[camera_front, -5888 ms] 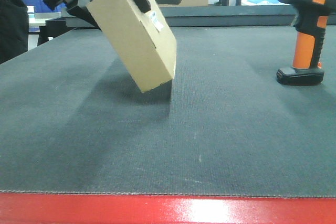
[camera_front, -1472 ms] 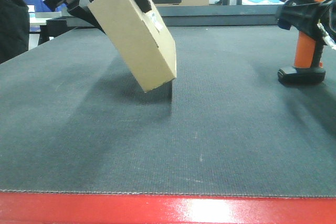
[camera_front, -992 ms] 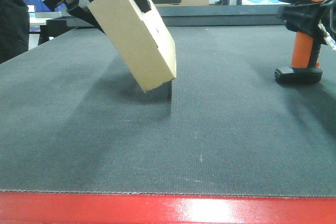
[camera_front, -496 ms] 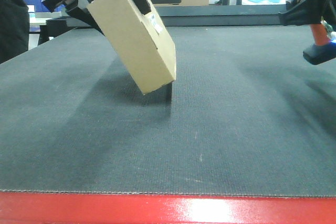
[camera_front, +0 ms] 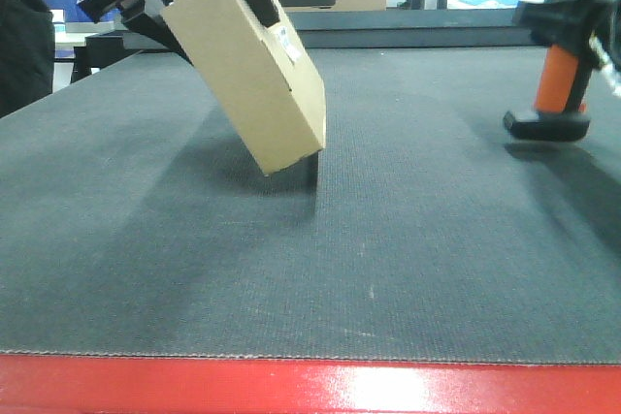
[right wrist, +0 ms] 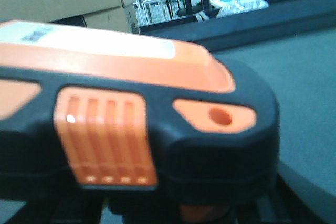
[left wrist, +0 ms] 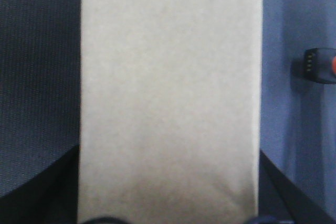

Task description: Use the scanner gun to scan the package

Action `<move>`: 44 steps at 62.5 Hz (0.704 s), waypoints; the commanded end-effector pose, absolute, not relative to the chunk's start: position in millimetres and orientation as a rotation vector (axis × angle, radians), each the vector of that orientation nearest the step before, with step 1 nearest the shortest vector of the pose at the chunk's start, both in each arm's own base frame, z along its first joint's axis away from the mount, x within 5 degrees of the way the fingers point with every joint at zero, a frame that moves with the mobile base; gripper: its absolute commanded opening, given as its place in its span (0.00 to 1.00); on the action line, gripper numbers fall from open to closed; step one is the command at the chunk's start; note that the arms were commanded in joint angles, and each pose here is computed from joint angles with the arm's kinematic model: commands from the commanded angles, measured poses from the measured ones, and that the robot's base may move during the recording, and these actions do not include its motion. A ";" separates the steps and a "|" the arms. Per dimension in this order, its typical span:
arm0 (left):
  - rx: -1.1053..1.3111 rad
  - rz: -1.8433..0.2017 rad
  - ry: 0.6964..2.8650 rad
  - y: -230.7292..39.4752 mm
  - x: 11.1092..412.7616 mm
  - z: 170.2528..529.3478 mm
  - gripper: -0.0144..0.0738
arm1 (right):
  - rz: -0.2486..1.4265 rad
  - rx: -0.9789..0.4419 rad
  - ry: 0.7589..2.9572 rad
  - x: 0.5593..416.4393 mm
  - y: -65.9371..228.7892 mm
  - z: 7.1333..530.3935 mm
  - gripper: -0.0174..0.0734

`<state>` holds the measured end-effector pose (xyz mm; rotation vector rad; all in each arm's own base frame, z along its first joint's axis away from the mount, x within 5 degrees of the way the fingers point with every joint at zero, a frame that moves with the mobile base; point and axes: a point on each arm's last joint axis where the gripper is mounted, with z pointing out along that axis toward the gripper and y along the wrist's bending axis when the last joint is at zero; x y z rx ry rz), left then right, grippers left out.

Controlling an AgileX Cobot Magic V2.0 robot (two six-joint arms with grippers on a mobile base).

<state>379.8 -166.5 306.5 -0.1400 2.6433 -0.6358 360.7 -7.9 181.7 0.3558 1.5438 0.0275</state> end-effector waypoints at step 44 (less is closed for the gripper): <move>-0.131 -0.652 2.617 -168.3 377.9 314.5 0.04 | 0.067 0.322 1.585 362.8 -3.0 178.2 0.01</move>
